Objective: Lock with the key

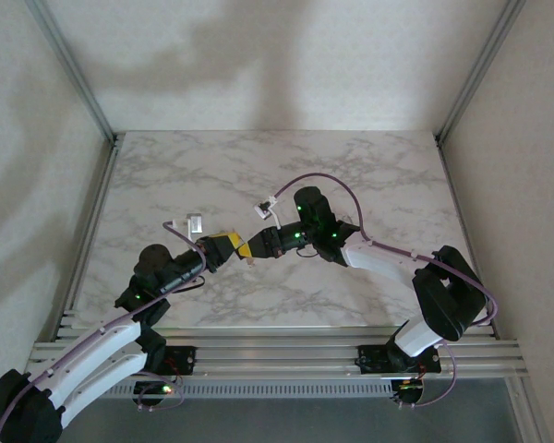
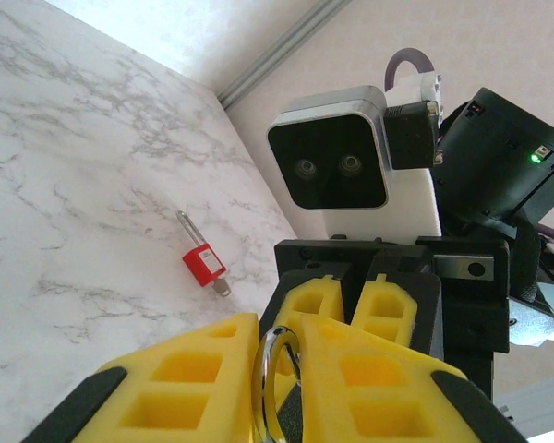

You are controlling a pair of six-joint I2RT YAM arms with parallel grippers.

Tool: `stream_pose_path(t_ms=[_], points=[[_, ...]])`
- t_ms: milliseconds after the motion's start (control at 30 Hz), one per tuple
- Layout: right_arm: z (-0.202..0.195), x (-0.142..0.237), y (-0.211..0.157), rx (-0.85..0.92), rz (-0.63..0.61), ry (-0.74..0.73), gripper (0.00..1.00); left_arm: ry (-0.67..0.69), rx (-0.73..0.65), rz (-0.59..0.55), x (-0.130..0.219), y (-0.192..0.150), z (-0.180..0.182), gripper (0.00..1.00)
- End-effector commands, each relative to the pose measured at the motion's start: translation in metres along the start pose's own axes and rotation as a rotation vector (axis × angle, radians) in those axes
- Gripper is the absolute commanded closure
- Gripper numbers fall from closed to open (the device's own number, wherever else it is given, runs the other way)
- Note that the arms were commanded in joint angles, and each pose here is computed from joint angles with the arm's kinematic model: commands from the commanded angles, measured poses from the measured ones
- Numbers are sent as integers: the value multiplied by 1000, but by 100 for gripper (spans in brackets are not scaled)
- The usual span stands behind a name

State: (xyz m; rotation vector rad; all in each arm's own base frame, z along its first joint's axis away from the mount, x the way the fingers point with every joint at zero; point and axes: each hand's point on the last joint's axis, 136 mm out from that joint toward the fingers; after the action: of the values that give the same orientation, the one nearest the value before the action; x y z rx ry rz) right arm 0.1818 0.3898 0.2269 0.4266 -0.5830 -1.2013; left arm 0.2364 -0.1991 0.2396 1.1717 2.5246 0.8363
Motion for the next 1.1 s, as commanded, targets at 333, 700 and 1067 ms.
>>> stream_pose_path(t_ms=[333,700,1067], points=[[13,-4,-3,32,21,69,100,0,-23,-22,4,4,1,87],[16,-4,-3,32,28,69,100,11,-25,-15,5,1,6,100],[27,-4,-2,12,43,133,100,4,-30,-25,7,-3,10,100]])
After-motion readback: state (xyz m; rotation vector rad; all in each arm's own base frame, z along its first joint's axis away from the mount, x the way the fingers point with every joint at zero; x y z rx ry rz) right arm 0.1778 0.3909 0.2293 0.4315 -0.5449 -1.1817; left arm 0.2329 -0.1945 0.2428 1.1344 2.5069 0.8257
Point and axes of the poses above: each hand's point on the last joint's axis, 136 mm out from that joint toward the fingers, its own x axis back along the fingers, its own z axis along the line the jaws close on, y = z × x, and after that the axes turned 5 degrees about x, right-handed
